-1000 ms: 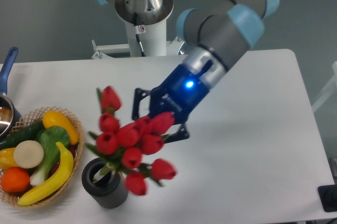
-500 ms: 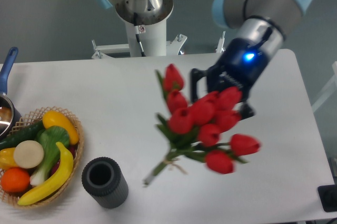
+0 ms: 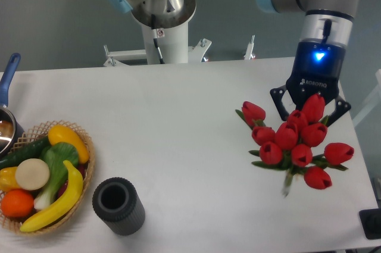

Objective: Pick up the flowers from the vase
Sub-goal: 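Carry the tulips away from the vase across the table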

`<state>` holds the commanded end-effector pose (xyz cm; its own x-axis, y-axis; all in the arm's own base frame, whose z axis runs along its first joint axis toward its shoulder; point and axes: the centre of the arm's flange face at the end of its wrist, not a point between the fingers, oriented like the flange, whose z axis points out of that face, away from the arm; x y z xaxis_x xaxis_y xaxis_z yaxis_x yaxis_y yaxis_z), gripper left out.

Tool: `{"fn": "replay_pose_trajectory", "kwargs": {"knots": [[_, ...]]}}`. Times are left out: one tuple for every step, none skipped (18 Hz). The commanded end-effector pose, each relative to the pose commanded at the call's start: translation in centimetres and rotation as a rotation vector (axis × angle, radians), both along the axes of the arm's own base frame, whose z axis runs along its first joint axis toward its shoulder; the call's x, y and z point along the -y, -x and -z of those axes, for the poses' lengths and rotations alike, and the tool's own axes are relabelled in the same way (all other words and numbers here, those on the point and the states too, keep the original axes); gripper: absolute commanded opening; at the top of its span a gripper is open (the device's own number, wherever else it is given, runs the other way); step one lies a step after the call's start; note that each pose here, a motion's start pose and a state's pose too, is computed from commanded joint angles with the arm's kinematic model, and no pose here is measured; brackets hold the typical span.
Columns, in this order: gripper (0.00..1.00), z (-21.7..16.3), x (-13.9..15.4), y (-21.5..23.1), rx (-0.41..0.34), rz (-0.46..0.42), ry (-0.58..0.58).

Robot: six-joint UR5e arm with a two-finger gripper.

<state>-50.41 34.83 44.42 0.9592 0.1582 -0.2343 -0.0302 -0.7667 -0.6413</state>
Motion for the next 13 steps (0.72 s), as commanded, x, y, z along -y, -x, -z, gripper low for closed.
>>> {"fn": "replay_pose_trajectory", "kwargs": {"knots": [[0.0,0.6,0.0,-0.8,-0.011,0.015,0.034],[0.0,1.2,0.3,-1.5,-0.013,0.022,0.074],[0.0,2.3,0.9,-1.7,-0.005,0.017,0.131],[0.0,3.1,1.6,-1.7,-0.01,0.005,0.208],[0.0,3.7,2.1,-1.6,-0.002,-0.022,0.293],[0.0,4.8,2.4,-1.3,0.023,-0.035,0.366],[0.0,6.2,2.7,-1.2,0.064,-0.036,0.421],[0.0,7.4,3.0,-1.0,0.09,-0.034,0.465],[0.0,8.0,3.1,-0.3,0.099,-0.033,0.498],[0.0,8.1,2.9,0.4,0.097,-0.036,0.517],[0.0,8.2,2.4,0.9,0.102,-0.031,0.534],[0.0,7.9,1.6,1.2,0.112,-0.021,0.554],[0.0,7.6,0.9,1.2,0.126,-0.009,0.574]]}}
